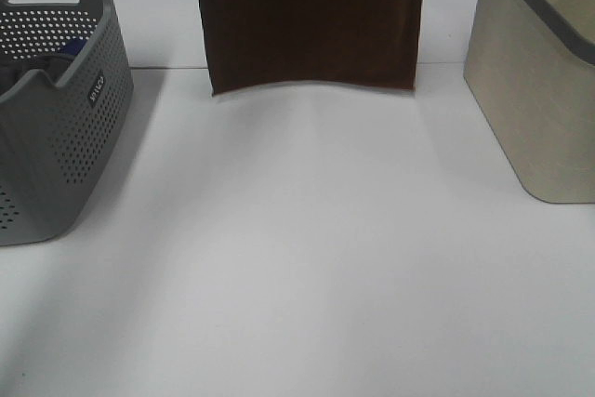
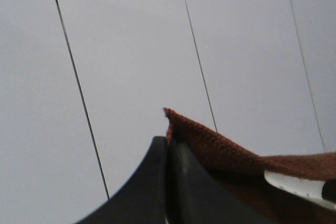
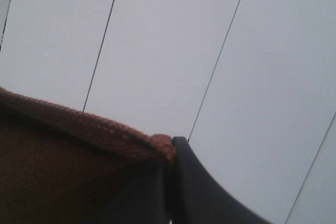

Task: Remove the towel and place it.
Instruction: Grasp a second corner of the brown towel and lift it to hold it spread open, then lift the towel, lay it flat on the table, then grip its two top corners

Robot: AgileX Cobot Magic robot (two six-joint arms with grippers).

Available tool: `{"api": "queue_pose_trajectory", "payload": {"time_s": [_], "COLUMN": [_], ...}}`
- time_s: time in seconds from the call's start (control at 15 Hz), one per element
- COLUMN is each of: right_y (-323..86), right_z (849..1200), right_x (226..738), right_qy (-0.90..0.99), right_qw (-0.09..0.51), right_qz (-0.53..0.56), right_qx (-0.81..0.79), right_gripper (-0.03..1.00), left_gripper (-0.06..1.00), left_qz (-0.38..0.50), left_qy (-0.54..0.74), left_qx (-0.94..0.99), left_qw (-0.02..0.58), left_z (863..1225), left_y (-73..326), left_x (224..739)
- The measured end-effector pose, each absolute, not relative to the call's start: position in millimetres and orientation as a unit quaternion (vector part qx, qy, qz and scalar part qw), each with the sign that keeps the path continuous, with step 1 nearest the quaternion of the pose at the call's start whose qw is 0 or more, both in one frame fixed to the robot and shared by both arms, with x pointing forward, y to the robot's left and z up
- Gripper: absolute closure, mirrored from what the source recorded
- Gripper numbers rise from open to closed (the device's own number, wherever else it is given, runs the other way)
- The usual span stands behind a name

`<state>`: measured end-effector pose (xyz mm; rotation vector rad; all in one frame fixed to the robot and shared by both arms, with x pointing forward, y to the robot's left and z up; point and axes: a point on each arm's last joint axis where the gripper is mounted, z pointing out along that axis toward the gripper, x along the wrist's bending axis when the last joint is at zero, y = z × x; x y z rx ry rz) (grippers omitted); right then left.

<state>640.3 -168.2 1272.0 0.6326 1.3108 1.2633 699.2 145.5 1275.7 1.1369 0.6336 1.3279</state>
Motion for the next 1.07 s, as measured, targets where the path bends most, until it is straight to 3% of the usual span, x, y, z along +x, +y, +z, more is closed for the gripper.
{"api": "queue_pose_trajectory", "payload": {"time_s": [0.27,0.4,0.6,0.93,1.07], "right_y": [-170,-171,-171,-173,-173], "right_z": [1264,1242,1206,1168,1161], "right_x": [643,653,663,649,643], "right_qy": [0.586,0.627,0.683,0.75,0.764], "right_qw": [0.557,0.529,0.462,0.306,0.263], "right_qz": [0.51,0.466,0.402,0.303,0.274], "right_qx": [0.295,0.332,0.399,0.502,0.521], "right_gripper": [0.97,0.97,0.97,0.97,0.97], "left_gripper": [0.94,0.94,0.94,0.94,0.94], "left_qz": [0.576,0.55,0.439,0.243,0.208], "left_qy": [0.276,0.344,0.484,0.581,0.592], "left_qx": [0.501,0.547,0.612,0.716,0.728], "left_qw": [0.583,0.529,0.446,0.302,0.277], "left_z": [1268,1234,1183,1140,1134], "left_y": [145,146,147,144,144], "left_x": [705,724,734,709,703]}}
